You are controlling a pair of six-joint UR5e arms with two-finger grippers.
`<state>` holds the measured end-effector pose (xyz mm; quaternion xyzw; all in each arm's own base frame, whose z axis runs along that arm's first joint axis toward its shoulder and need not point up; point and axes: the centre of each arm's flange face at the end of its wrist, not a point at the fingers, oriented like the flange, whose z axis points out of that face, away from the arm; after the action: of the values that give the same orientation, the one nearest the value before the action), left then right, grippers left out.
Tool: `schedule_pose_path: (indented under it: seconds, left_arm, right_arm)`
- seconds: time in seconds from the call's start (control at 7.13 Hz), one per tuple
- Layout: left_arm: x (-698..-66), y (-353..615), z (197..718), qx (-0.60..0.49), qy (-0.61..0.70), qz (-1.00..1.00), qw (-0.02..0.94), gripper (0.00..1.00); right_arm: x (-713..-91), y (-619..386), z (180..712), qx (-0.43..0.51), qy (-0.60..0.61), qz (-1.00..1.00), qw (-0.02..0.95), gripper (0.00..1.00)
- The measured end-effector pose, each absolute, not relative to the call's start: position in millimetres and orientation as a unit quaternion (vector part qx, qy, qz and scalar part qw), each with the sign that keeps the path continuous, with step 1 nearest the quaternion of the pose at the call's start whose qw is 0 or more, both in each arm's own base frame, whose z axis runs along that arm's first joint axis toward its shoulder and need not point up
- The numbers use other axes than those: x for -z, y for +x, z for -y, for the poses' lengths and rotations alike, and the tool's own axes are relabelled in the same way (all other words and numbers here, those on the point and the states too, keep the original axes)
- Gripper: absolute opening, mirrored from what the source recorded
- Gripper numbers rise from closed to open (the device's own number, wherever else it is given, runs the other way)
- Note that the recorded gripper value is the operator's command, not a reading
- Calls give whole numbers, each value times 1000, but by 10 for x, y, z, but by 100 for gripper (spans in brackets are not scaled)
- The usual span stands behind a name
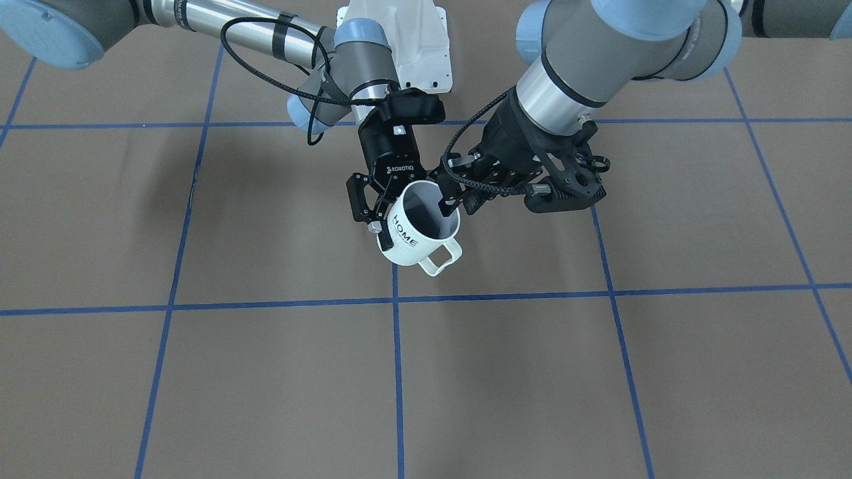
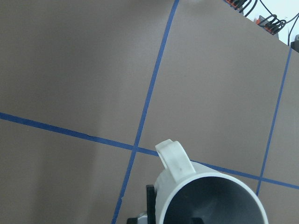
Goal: Left arm hands cup to right arm to dump lemon
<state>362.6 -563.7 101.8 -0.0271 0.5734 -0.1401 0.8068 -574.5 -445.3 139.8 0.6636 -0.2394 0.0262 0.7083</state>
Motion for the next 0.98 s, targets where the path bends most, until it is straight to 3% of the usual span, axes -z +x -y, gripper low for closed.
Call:
schedule_pose_path:
  seconds: [0.7, 0.84, 0.98]
  left_arm:
    - [-1028, 3654, 5626, 138, -28, -573, 808, 33]
    - [-1027, 3655, 5624, 137, -28, -573, 808, 18]
    - [-1028, 3658, 5622, 137, -28, -573, 808, 0]
  right_arm:
    - [-1391, -5745, 4442, -25, 663, 242, 708, 28]
    - [-1384, -5744, 4440, -24, 663, 243, 708, 36]
    - [-1378, -5742, 4438, -24, 663, 244, 707, 55]
